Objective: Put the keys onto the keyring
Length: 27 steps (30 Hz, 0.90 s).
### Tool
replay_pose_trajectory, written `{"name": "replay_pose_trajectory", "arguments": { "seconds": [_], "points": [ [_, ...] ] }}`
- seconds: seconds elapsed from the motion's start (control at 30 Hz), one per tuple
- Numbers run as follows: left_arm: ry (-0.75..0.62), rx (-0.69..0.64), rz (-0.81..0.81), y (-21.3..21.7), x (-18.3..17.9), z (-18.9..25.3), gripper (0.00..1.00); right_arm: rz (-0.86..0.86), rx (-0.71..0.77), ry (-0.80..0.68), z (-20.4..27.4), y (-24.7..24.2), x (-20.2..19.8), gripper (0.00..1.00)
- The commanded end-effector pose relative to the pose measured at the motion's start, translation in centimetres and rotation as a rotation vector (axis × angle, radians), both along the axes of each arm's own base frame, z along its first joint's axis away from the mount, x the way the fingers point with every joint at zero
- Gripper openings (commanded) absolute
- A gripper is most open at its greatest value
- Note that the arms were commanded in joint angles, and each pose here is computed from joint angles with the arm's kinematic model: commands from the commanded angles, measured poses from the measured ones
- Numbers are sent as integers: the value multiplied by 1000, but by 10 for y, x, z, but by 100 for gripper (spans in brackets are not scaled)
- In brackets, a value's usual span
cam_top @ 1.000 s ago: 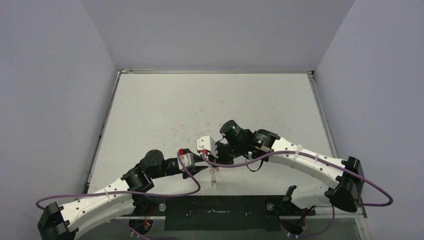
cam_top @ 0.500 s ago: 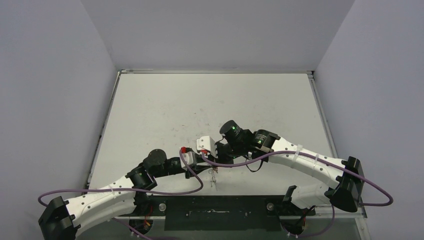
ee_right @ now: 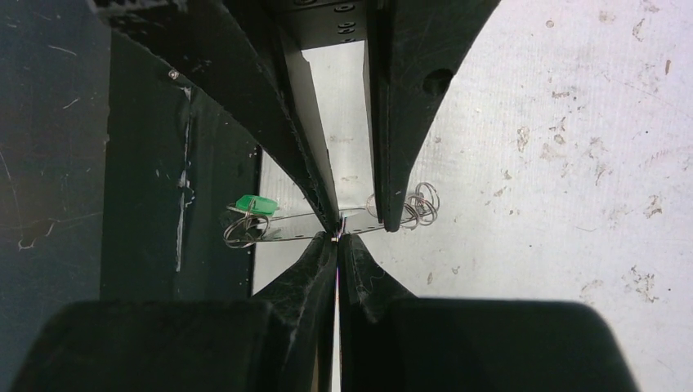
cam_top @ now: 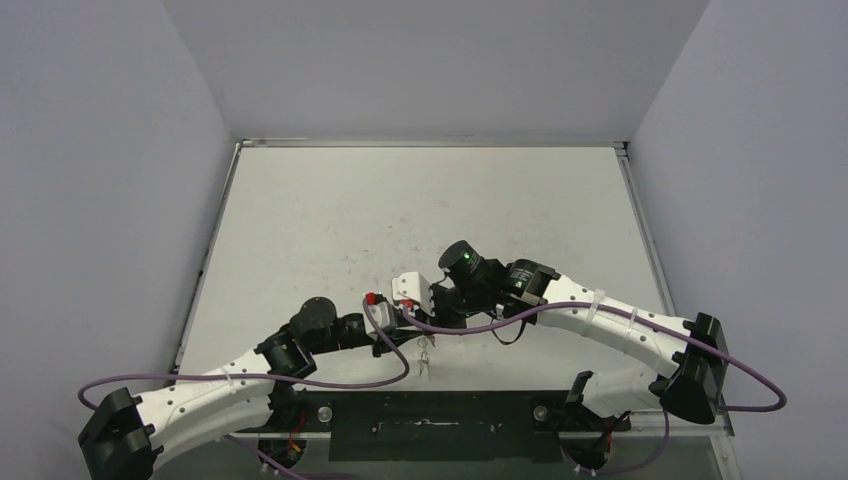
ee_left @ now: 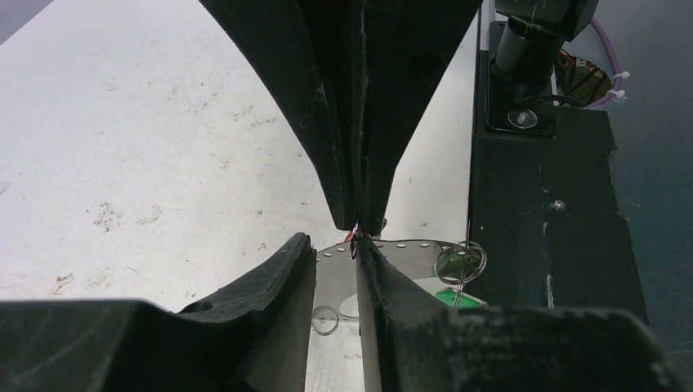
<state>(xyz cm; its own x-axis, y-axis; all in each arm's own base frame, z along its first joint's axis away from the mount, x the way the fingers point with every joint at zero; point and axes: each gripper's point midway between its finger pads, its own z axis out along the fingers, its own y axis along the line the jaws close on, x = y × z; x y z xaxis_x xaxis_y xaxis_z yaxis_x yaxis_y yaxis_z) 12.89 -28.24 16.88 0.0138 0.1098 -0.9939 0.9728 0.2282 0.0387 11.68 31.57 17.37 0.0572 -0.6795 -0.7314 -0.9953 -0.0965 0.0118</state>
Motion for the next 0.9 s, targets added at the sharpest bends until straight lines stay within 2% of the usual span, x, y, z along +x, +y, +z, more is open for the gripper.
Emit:
{"name": "replay_pose_trajectory", "arguments": {
  "seconds": [0.0, 0.1, 0.17, 0.33, 0.4, 0.5, 0.63, 0.7, 0.87],
  "points": [
    [-39, -65, -3, -6, 3, 22, 21, 9, 98, -35, 30, 20, 4, 0],
    [-46, -73, -13, -7, 2, 24, 12, 6, 93, -34, 28, 20, 5, 0],
    [-50, -72, -21, -7, 1, 25, 0, 4, 88, -36, 27, 20, 5, 0],
    [-40, -71, -22, -6, -1, 21, 0, -26, 76, -52, 24, 19, 12, 13],
    [-39, -83, -16, -5, -1, 21, 0, -41, 86, -65, 25, 20, 14, 24],
    [-37, -99, -4, -3, 0, 21, 0, -52, 115, -87, 28, 18, 16, 45],
    [-44, -124, 12, 0, 0, 22, 0, -56, 191, -129, 37, 13, 17, 65],
    [-50, -139, 18, 2, 0, 24, 0, -59, 227, -143, 37, 9, 17, 70],
    [-60, -170, 21, 5, -2, 28, 0, -31, 376, -122, 46, 1, 15, 70]
  ]
}}
